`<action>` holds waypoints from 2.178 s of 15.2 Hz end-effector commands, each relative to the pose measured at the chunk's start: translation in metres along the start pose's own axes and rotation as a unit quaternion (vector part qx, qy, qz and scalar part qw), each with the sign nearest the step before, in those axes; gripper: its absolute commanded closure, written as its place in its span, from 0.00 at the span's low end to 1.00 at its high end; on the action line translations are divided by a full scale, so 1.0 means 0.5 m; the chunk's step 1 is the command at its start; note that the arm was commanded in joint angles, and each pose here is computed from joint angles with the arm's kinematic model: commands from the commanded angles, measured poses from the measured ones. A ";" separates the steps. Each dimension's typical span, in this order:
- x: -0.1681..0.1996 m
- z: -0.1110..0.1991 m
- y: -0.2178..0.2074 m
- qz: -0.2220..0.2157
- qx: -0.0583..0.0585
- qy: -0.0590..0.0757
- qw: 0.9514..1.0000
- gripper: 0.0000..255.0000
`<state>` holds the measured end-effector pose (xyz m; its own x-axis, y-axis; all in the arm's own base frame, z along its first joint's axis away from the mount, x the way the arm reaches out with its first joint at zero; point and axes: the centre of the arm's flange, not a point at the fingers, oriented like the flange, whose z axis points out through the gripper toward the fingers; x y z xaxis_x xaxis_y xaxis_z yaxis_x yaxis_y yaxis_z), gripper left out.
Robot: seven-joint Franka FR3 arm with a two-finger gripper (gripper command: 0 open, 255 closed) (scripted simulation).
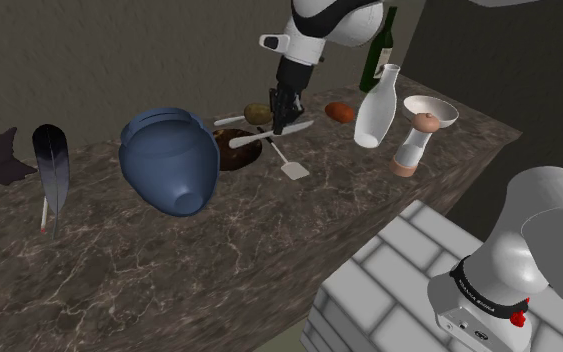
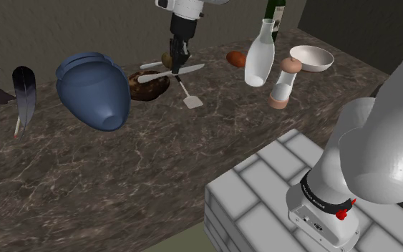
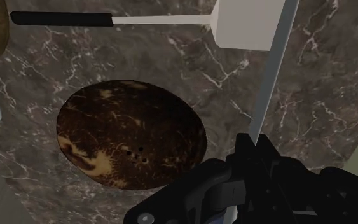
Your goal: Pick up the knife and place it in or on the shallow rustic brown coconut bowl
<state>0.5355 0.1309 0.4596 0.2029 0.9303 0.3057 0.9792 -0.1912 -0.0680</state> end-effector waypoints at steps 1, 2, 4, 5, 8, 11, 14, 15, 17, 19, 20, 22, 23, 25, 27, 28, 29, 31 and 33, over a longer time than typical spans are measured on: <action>0.032 0.005 0.037 0.000 0.000 0.000 1.000 1.00; 0.049 0.007 0.058 0.000 0.000 0.000 1.000 1.00; 0.082 0.011 0.098 0.000 0.000 0.000 1.000 1.00; 0.099 0.013 0.118 0.000 0.000 0.000 1.000 1.00; 0.150 0.020 0.179 0.000 0.000 0.000 1.000 1.00; 0.176 0.044 0.220 0.000 0.000 0.000 1.000 1.00; 0.166 0.074 0.222 0.000 0.000 0.000 1.000 1.00; 0.163 0.084 0.223 0.000 0.000 0.000 1.000 1.00; 0.156 0.105 0.224 0.000 0.000 0.000 1.000 1.00; 0.150 0.125 0.226 0.000 0.000 0.000 1.000 1.00; 0.147 0.135 0.226 0.000 0.000 0.000 1.000 1.00; 0.140 0.155 0.228 0.000 0.000 0.000 1.000 1.00; 0.137 0.165 0.228 0.000 0.000 0.000 1.000 1.00; 0.131 0.185 0.230 0.000 0.000 0.000 1.000 1.00; 0.130 0.186 0.230 0.000 0.000 0.000 1.000 1.00; 0.130 0.186 0.230 0.000 0.000 0.000 1.000 1.00; 0.130 0.186 0.230 0.000 0.000 0.000 1.000 1.00; 0.130 0.186 0.230 0.000 0.000 0.000 1.000 1.00; 0.130 0.186 0.230 0.000 0.000 0.000 1.000 1.00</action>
<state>0.6609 0.1986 0.3836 0.2025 0.9302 0.3061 0.9793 -0.1908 -0.0679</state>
